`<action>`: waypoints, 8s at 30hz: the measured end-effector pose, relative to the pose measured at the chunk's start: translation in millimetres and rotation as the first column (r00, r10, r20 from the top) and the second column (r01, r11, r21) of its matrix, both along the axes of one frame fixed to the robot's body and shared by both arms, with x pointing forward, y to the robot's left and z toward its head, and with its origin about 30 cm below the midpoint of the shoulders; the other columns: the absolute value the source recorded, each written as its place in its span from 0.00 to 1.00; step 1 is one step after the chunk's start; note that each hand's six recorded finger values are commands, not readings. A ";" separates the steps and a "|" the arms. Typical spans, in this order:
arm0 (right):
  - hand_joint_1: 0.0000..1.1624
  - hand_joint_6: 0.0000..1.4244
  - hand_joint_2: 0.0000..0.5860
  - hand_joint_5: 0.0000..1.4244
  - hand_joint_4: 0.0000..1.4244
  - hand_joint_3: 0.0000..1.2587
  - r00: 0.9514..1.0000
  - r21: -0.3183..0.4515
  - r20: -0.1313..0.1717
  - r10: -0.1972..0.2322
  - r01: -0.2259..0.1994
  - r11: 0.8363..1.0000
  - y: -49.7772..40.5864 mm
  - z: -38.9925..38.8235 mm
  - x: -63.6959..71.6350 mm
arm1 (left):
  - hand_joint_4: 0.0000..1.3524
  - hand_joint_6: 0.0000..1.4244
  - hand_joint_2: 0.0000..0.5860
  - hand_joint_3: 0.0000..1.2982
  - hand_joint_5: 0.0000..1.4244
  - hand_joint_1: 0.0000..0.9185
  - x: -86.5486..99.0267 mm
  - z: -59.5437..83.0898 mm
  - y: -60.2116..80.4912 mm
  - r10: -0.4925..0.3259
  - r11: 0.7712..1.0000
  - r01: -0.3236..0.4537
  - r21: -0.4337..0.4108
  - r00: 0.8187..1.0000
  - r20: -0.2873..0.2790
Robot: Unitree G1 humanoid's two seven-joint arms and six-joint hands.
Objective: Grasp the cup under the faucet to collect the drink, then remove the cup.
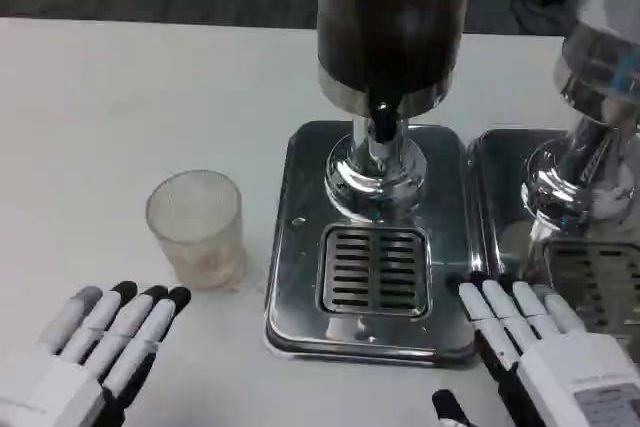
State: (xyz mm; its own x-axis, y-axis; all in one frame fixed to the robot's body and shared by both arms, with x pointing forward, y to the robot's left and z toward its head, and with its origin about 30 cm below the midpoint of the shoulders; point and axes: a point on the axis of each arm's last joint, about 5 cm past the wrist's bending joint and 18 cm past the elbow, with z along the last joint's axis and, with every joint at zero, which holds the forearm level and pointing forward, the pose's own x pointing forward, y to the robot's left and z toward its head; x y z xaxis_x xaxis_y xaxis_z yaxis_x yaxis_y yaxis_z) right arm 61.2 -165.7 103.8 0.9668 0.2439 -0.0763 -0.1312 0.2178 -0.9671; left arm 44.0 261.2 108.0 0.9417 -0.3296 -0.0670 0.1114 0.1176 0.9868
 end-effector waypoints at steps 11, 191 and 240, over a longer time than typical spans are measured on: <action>0.19 0.00 0.78 0.00 0.00 0.00 1.000 0.002 0.009 -0.002 0.002 1.000 1.3 3.7 4.2 | 0.00 0.00 0.06 0.00 0.00 0.00 1.5 0.7 0.7 0.000 1.000 0.000 0.003 1.000 -0.007; 0.28 0.00 0.82 0.00 0.08 0.16 0.987 0.410 0.012 -0.158 0.139 0.901 61.0 -10.9 20.6 | 0.10 0.17 0.04 0.25 0.18 0.24 227.1 -34.1 -87.9 -0.309 0.857 0.263 -0.442 0.950 -0.035; 0.29 0.00 0.83 0.01 0.08 0.17 0.995 0.462 0.000 -0.100 0.089 0.882 67.8 -16.1 34.4 | 0.00 0.00 0.02 0.09 0.00 0.08 174.2 -10.8 -16.3 -0.213 0.840 0.262 -0.475 0.964 0.157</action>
